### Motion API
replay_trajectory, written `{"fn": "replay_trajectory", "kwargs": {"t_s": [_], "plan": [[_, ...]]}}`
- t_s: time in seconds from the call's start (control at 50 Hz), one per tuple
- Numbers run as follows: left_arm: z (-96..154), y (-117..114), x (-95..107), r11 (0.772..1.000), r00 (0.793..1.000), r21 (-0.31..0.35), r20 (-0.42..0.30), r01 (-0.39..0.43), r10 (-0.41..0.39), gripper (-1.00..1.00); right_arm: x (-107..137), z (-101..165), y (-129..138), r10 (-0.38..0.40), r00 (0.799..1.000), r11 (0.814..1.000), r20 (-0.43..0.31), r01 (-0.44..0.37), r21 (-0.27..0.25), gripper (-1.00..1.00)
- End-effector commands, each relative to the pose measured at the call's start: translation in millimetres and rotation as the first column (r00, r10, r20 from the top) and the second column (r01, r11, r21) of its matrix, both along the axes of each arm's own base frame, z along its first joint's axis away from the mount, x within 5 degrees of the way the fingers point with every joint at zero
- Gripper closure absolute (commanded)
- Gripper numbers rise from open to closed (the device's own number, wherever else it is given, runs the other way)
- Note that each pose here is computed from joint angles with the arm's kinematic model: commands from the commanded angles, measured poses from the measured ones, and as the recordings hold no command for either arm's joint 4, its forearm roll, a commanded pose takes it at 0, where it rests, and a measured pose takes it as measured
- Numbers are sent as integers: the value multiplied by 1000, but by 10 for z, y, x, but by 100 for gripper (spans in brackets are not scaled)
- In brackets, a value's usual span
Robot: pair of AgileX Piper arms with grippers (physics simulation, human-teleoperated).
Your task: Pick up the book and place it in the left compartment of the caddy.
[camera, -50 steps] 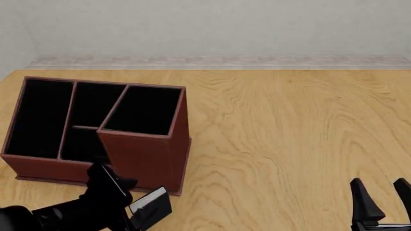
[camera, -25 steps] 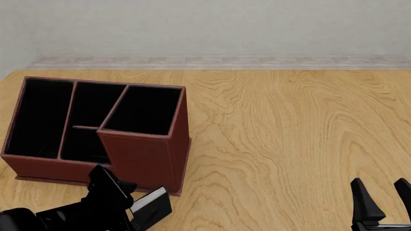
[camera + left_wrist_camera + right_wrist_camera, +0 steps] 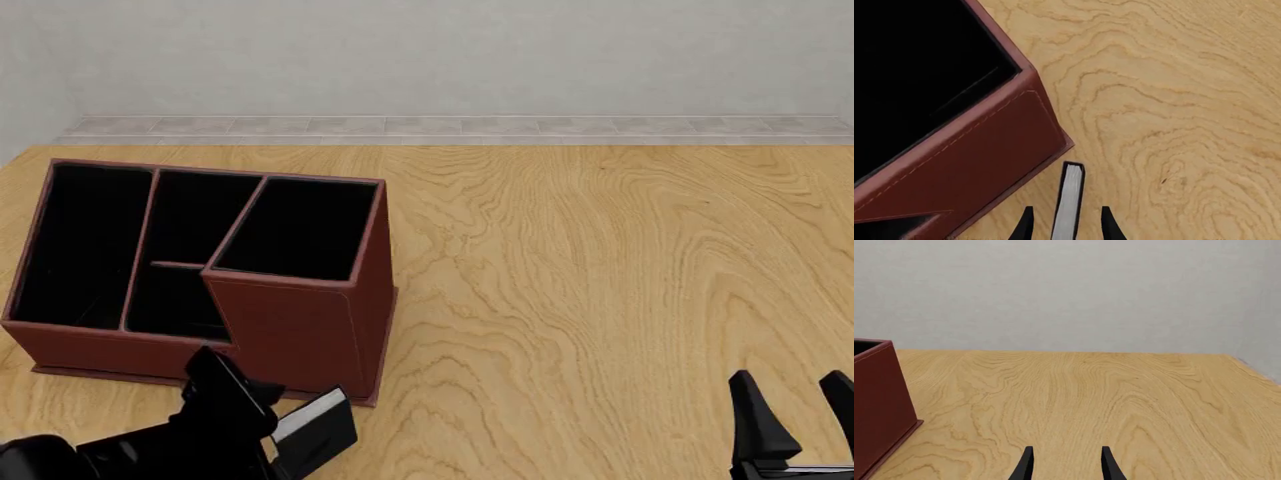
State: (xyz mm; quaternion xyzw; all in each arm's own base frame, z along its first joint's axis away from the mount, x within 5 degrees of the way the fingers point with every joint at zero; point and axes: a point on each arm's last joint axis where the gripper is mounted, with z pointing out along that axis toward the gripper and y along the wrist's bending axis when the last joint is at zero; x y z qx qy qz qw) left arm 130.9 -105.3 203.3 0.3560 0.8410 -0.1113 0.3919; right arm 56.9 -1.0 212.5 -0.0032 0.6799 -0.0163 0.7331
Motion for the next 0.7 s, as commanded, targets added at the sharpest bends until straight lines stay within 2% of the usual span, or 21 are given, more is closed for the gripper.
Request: {"fn": "replay_trajectory", "kwargs": {"t_s": [0.02, 0.38, 0.7], "plan": [[-27, 11, -3, 1000, 1000, 4, -2, -2, 2, -100, -2, 0, 0, -1, 1000, 1000, 1, 1, -2, -100], [-176, 12, 41, 1000, 1000, 15, -9, -15, 16, -100, -2, 0, 0, -1, 1000, 1000, 1, 1, 1, -100], [-199, 27, 44, 1000, 1000, 18, -16, -25, 25, -100, -1, 2, -1, -1, 1000, 1000, 1, 1, -1, -100]]}}
